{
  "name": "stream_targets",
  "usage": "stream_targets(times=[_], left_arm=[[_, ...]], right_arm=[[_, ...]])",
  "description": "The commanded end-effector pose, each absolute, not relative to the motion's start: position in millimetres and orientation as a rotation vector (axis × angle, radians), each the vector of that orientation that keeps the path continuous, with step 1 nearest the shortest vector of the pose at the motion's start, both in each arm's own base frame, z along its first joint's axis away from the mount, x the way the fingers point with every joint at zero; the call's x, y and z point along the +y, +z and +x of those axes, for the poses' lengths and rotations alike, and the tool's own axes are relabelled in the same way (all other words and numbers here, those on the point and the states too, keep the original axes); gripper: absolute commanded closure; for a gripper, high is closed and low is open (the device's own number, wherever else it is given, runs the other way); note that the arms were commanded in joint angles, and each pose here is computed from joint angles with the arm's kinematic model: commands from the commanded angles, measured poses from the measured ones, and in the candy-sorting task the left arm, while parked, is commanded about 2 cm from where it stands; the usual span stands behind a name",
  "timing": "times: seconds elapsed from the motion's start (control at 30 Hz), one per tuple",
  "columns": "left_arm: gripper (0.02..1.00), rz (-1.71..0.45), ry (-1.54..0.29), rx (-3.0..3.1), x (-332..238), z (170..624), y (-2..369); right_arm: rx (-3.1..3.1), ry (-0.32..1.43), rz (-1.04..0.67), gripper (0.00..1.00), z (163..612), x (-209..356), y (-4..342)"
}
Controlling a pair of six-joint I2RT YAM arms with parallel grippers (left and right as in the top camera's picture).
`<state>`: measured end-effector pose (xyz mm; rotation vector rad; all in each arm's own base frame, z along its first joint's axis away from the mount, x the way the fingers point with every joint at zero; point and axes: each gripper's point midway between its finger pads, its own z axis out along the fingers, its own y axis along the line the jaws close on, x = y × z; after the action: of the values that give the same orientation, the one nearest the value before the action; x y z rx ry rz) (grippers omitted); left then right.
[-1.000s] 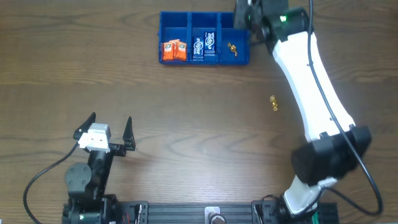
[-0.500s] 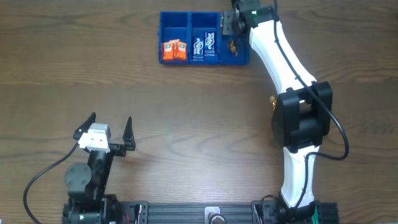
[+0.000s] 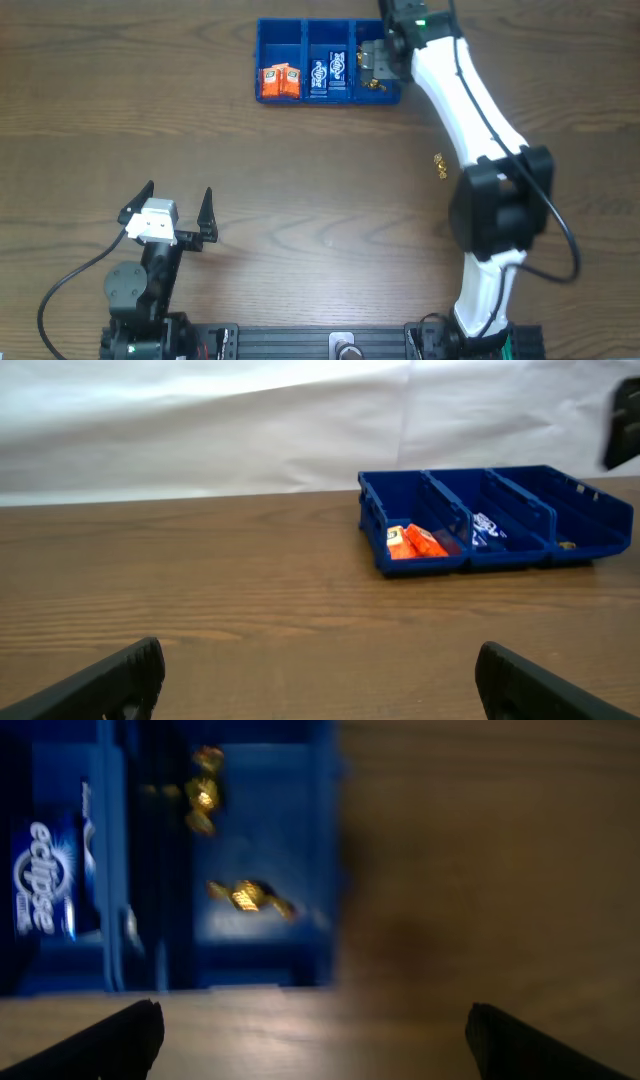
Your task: Sort Candies Into Trays
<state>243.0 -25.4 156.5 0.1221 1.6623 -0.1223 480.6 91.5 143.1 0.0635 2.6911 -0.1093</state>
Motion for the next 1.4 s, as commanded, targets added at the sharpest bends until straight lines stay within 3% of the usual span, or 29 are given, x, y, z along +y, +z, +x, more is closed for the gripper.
stream_targets(times=[0.03,0.23,0.5,0.93,1.4], left_arm=[[0.020,0.120,-0.142,1.712,-27,242,140],[0.020,0.120,-0.142,1.712,-27,242,140],[0.020,0.120,-0.143,1.712,-27,242,140],[0.020,0.120,-0.142,1.712,-27,242,140],[0.023,0.120,-0.143,1.712,-27,242,140]], right_arm=[[2.696,-0.179,0.076,0.001,434,57,162],[2.847,-0.228,0.144,0.001,381,22,108],[2.983,-0.097,0.145,0.005,347,12,48],[3.097,-0.012,0.089,0.104,342,18,2],[3.125,0.022,0.099,0.213,336,6,1]])
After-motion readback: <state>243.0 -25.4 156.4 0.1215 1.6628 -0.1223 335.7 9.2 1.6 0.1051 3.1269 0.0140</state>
